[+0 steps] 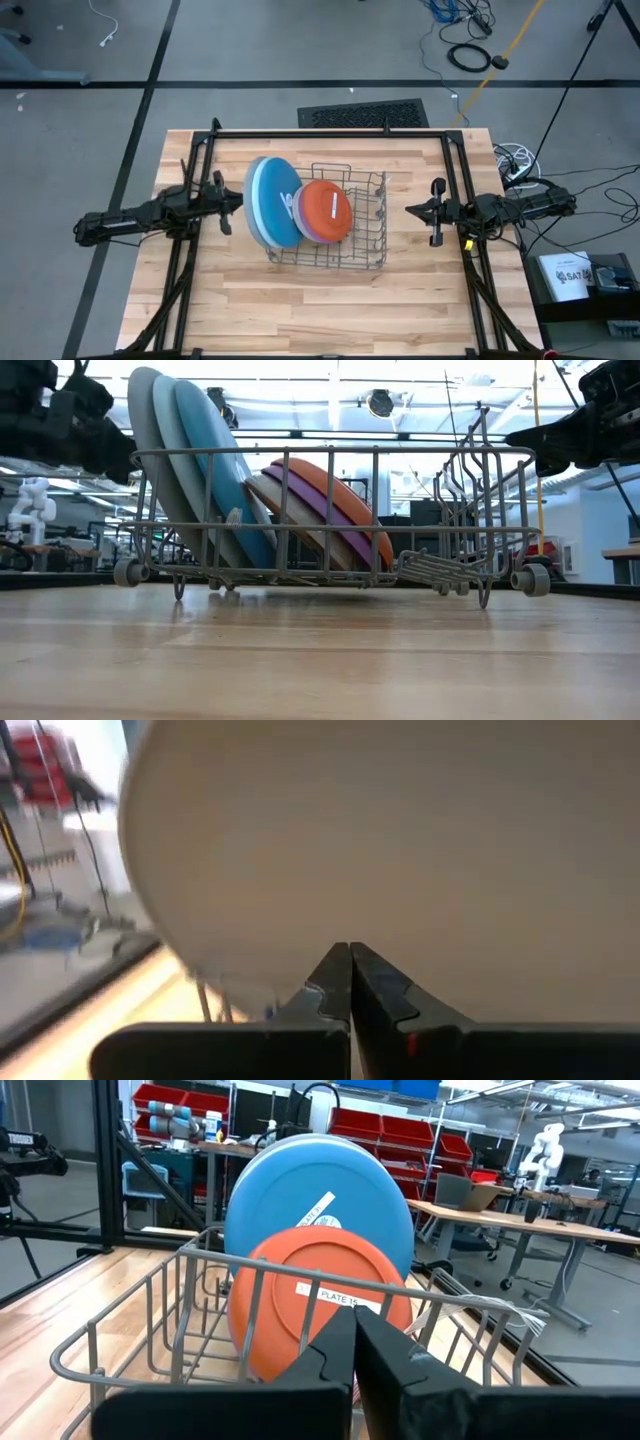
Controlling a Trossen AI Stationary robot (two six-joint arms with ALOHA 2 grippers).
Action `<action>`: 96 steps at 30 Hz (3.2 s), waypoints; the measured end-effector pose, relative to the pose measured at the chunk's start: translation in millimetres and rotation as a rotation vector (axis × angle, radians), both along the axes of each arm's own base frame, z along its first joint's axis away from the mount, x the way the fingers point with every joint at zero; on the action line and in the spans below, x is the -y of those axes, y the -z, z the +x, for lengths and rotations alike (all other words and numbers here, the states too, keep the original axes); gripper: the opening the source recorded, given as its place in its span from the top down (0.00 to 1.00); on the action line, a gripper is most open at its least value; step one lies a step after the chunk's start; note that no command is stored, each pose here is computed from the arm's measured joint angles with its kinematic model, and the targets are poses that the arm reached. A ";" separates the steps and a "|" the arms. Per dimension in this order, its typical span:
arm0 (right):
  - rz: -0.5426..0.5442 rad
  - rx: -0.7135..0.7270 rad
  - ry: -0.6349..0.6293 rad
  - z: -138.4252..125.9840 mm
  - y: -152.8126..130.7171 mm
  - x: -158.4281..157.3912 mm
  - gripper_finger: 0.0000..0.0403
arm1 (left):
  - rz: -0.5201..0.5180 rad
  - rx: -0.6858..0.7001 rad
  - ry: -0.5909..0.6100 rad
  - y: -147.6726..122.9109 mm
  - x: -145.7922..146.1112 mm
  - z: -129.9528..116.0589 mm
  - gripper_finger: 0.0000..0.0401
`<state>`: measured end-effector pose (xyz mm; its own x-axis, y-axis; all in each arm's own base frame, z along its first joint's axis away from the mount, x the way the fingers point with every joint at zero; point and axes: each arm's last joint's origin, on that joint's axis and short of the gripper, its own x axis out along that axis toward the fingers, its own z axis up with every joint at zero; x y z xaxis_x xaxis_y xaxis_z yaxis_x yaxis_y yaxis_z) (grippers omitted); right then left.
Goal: Sort dishes
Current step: Return to Home Position
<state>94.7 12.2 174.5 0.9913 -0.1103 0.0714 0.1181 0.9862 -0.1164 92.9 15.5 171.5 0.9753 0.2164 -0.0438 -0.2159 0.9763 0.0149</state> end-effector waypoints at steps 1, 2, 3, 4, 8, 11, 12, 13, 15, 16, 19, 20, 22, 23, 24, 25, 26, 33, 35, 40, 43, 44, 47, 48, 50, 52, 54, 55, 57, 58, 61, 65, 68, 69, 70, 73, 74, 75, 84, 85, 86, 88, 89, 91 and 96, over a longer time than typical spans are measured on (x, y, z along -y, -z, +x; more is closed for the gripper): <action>0.000 0.000 0.000 0.0 0.0 0.0 1.00 | 0.017 0.021 0.000 0.4 -0.1 0.9 1.00; 0.000 0.001 0.000 0.0 -0.1 0.0 1.00 | 0.033 0.034 0.001 0.9 -0.2 1.5 1.00; 0.000 0.002 0.000 0.0 -0.2 0.0 1.00 | 0.049 0.041 0.002 1.3 -0.3 1.9 1.00; 0.001 0.002 0.001 0.0 -0.2 0.0 1.00 | 0.057 0.045 0.002 1.6 -0.3 2.1 1.00; 0.001 0.002 0.000 0.0 -0.2 0.0 1.00 | 0.062 0.057 0.018 3.9 0.0 3.3 1.00; 0.001 0.003 0.001 0.0 -0.3 0.0 1.00 | 0.057 0.054 0.027 4.2 0.3 3.5 1.00; 0.001 0.003 0.001 0.0 -0.3 0.0 1.00 | 0.057 0.054 0.026 4.2 0.2 3.5 1.00; 0.001 0.003 0.001 0.0 -0.3 0.0 1.00 | 0.056 0.055 0.024 4.2 0.2 3.5 1.00; 0.001 0.004 0.001 0.0 -0.4 0.0 1.00 | 0.054 0.054 0.024 4.3 0.2 3.5 1.00; 0.001 0.004 0.001 0.0 -0.4 0.0 1.00 | 0.054 0.054 0.025 4.3 0.2 3.5 1.00; 0.001 0.004 0.001 0.0 -0.4 0.0 1.00 | 0.055 0.053 0.026 4.5 0.2 3.6 1.00; 0.001 0.004 0.001 0.0 -0.4 0.0 1.00 | 0.055 0.053 0.026 4.5 0.2 3.6 1.00; 0.001 0.005 0.001 0.0 -0.4 0.0 1.00 | 0.055 0.053 0.026 4.5 0.2 3.6 1.00; 0.001 0.004 0.001 0.0 -0.4 0.0 1.00 | 0.055 0.053 0.026 4.5 0.2 3.6 1.00; 0.001 0.004 0.001 0.0 -0.4 0.0 1.00 | 0.055 0.053 0.026 4.5 0.2 3.6 1.00; 0.001 0.004 0.001 0.0 -0.3 0.0 1.00 | 0.055 0.053 0.026 4.5 0.2 3.6 1.00; 0.001 0.004 0.001 0.0 -0.3 0.0 1.00 | 0.055 0.053 0.026 4.6 0.2 3.6 1.00; 0.001 0.005 0.001 0.0 -0.4 0.0 1.00 | 0.055 0.052 0.027 4.8 0.2 3.6 1.00; 0.001 0.005 0.001 0.0 -0.4 0.0 1.00 | 0.055 0.052 0.027 4.8 0.2 3.6 1.00; 0.001 0.006 0.001 0.0 -0.4 0.0 1.00 | 0.055 0.051 0.026 4.8 0.2 3.7 1.00; 0.001 0.006 0.001 0.0 -0.5 0.0 1.00 | 0.055 0.051 0.027 4.8 0.2 3.7 1.00; 0.001 0.006 0.001 0.0 -0.5 0.0 1.00 | 0.055 0.051 0.027 4.8 0.2 3.7 1.00; 0.001 0.006 0.001 0.0 -0.5 0.0 1.00 | 0.055 0.051 0.027 4.9 0.2 3.7 1.00; 0.001 0.006 0.001 0.0 -0.5 0.0 1.00 | 0.055 0.051 0.026 4.9 0.2 3.7 1.00; 0.001 0.006 0.001 0.0 -0.5 0.0 1.00 | 0.055 0.051 0.026 4.9 0.2 3.7 1.00; 0.001 0.006 0.001 0.0 -0.5 0.0 1.00 | 0.055 0.051 0.027 5.0 0.2 3.7 1.00; 0.001 0.006 0.000 0.0 -0.5 0.0 1.00 | 0.055 0.051 0.027 5.0 0.2 3.7 1.00; 0.001 0.006 0.000 0.0 -0.5 0.0 1.00 | 0.055 0.051 0.027 4.9 0.2 3.7 1.00; 0.001 0.006 0.001 0.0 -0.5 0.0 1.00 | 0.055 0.051 0.027 4.9 0.2 3.7 1.00; 0.001 0.006 0.000 0.0 -0.5 0.0 1.00 | 0.055 0.050 0.027 5.0 0.2 3.7 1.00; 0.001 0.006 0.001 0.0 -0.5 0.0 1.00 | 0.055 0.050 0.027 5.2 0.2 3.7 1.00; 0.001 0.006 0.000 0.0 -0.5 0.0 1.00 | 0.055 0.050 0.027 5.2 0.2 3.7 1.00; 0.001 0.006 0.000 0.0 -0.5 0.0 1.00 | 0.055 0.050 0.027 5.2 0.2 3.7 1.00; 0.001 0.006 0.000 0.0 -0.5 0.0 1.00 | 0.055 0.050 0.027 5.2 0.2 3.7 1.00; 0.001 0.006 0.001 0.0 -0.5 0.0 1.00 | 0.055 0.050 0.027 5.2 0.2 3.7 1.00; 0.001 0.006 0.000 0.0 -0.5 0.0 1.00 | 0.055 0.050 0.027 5.2 0.2 3.7 1.00; 0.001 0.006 0.000 0.0 -0.5 0.0 1.00 | 0.055 0.050 0.027 5.2 0.2 3.7 1.00; 0.001 0.006 0.000 0.0 -0.5 0.0 1.00 | 0.055 0.050 0.027 5.2 0.2 3.7 1.00; 0.001 0.006 0.000 0.0 -0.5 0.0 1.00 | 0.055 0.050 0.027 5.2 0.2 3.7 1.00; 0.001 0.006 0.000 0.0 -0.5 0.0 1.00 | 0.055 0.050 0.027 5.2 0.2 3.7 1.00; 0.001 0.006 0.000 0.0 -0.5 0.0 1.00 | 0.055 0.050 0.027 5.2 0.2 3.8 1.00; 0.001 0.006 0.000 0.0 -0.5 0.0 1.00 | 0.055 0.050 0.027 5.2 0.2 3.7 1.00; 0.001 0.006 0.000 0.0 -0.5 0.0 1.00 | 0.055 0.050 0.027 5.2 0.2 3.7 1.00; 0.001 0.006 0.000 0.0 -0.5 0.0 1.00 | 0.055 0.050 0.027 5.2 0.2 3.7 1.00; 0.001 0.006 0.000 0.0 -0.5 0.0 1.00 | 0.055 0.050 0.027 5.2 0.2 3.7 1.00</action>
